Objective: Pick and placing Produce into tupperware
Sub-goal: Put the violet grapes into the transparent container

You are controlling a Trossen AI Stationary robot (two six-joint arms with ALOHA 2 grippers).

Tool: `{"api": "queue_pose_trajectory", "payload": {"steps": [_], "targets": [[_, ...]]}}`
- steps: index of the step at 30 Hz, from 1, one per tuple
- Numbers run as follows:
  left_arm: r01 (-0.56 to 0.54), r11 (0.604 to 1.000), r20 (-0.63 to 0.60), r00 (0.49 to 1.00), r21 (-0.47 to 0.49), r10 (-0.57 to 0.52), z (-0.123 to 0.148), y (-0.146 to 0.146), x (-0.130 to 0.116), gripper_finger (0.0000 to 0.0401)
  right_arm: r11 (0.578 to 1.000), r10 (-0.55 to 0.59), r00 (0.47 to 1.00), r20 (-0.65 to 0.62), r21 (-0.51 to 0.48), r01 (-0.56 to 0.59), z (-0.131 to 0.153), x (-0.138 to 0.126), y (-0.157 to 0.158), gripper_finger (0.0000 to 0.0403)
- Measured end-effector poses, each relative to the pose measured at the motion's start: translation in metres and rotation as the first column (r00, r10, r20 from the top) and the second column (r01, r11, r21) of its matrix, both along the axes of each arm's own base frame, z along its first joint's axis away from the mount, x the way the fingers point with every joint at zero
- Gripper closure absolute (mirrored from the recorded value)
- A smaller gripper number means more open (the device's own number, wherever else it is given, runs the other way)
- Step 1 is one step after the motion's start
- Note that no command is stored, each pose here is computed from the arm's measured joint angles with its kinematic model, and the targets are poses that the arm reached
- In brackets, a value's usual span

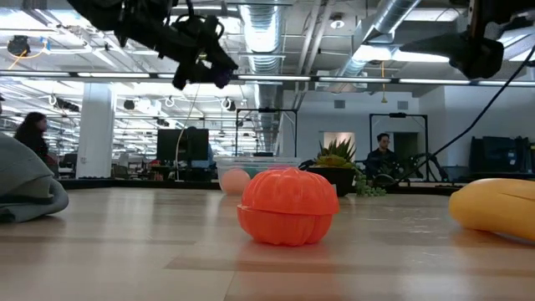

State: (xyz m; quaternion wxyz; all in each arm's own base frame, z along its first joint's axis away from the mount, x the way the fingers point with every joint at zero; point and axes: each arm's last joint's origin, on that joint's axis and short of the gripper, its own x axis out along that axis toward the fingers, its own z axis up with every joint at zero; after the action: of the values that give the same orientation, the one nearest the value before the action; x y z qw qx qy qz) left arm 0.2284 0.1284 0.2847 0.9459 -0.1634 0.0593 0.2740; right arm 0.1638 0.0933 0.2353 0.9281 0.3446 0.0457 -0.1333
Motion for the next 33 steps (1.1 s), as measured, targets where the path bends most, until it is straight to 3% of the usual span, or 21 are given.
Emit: {"api": "queue_pose_trajectory", "payload": {"steps": [10,17,33], "targets": [[-0.003,0.996,0.004,1.0,-0.091,0.003,-0.036,0.006,-0.002,0.0175,0.999,-0.047,0.999,0.0,-0.001,0.047,0.0,0.004,-0.008,0.004],[0.036,0.991,0.04,0.999,-0.129,-0.031,-0.059,0.008,0.025,0.0175,0.997,-0.071,0.997,-0.003,-0.002,0.071,0.0,0.006,-0.012,0.004],[0.028,0.966,-0.104,0.993,-0.258,-0.056,-0.1,0.029,0.079,0.0175,0.999,-0.048,0.998,-0.044,-0.004,0.048,-0.01,0.011,-0.004,0.004]]}}
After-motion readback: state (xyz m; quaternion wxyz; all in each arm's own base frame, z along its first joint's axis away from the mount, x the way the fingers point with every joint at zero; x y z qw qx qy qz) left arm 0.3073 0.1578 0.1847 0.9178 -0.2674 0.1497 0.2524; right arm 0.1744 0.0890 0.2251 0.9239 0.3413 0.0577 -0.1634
